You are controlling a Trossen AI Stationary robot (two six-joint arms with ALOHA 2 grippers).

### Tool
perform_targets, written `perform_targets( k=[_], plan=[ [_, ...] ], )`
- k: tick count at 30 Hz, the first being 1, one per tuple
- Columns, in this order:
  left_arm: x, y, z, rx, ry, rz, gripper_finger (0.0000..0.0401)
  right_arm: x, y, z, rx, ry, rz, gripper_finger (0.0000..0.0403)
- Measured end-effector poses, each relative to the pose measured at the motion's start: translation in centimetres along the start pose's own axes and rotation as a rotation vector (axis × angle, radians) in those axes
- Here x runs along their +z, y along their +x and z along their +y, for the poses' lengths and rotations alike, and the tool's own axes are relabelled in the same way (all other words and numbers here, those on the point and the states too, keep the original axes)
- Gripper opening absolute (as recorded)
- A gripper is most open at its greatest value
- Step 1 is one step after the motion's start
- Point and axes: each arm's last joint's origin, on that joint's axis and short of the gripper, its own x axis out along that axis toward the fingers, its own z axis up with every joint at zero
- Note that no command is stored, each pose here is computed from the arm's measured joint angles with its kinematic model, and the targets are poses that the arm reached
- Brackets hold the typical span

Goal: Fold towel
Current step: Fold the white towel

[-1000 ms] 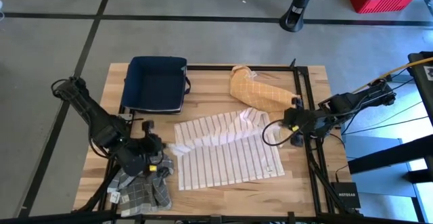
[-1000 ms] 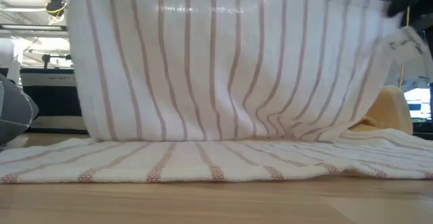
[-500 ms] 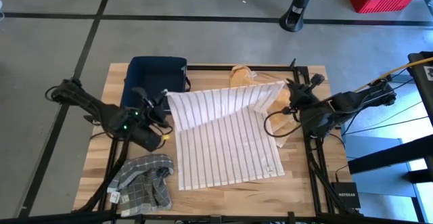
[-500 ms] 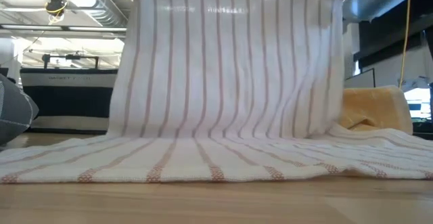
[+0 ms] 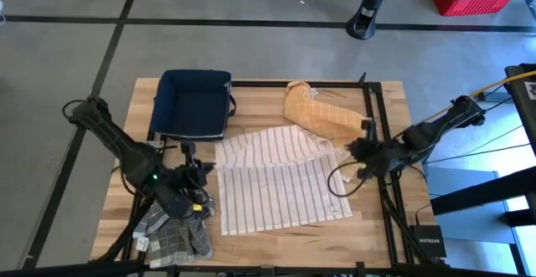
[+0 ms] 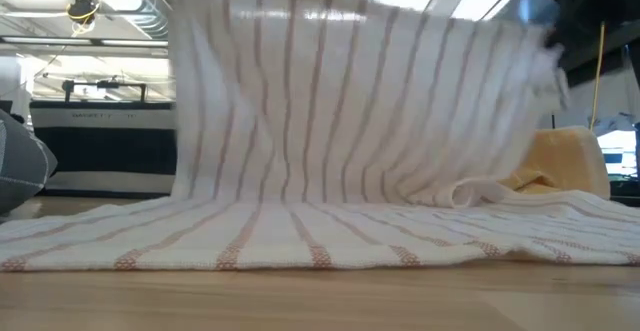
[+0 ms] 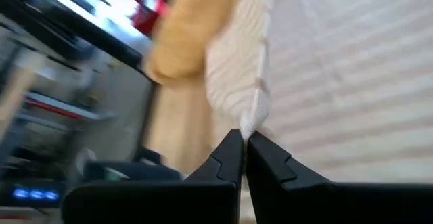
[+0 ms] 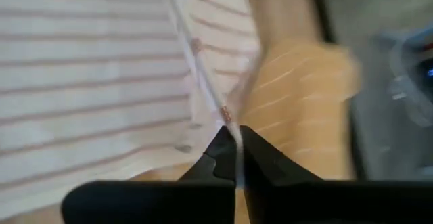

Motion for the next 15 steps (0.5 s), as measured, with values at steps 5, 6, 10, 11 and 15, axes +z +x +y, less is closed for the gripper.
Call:
perform_targets(
  k=[5,6,10,11,15],
  plan=[
    [-1.6,1.4,-3.0,-0.132,-0.065,0.130,0.0005,-2.1,2.6,2.8,0.160,0.061,0.058,0.0006],
    [-1.7,1.5,-3.5,-0.156,-0.086,0.140,0.0005,-2.3,3.0,3.4,0.192,0.072,0.058,0.0006],
    [-1.4,1.6,-5.2,-0.268,-0.167,0.145,0.0005,-3.0,3.9,5.2,0.307,0.118,0.088,0.0007],
    [-1.2,1.5,-5.5,-0.294,-0.189,0.139,0.0005,-3.1,3.9,5.6,0.337,0.127,0.109,0.0006],
    [-0.5,1.9,-7.0,-0.398,-0.246,0.130,0.0005,-3.4,4.0,6.9,0.423,0.163,0.208,0.0006]
  ],
)
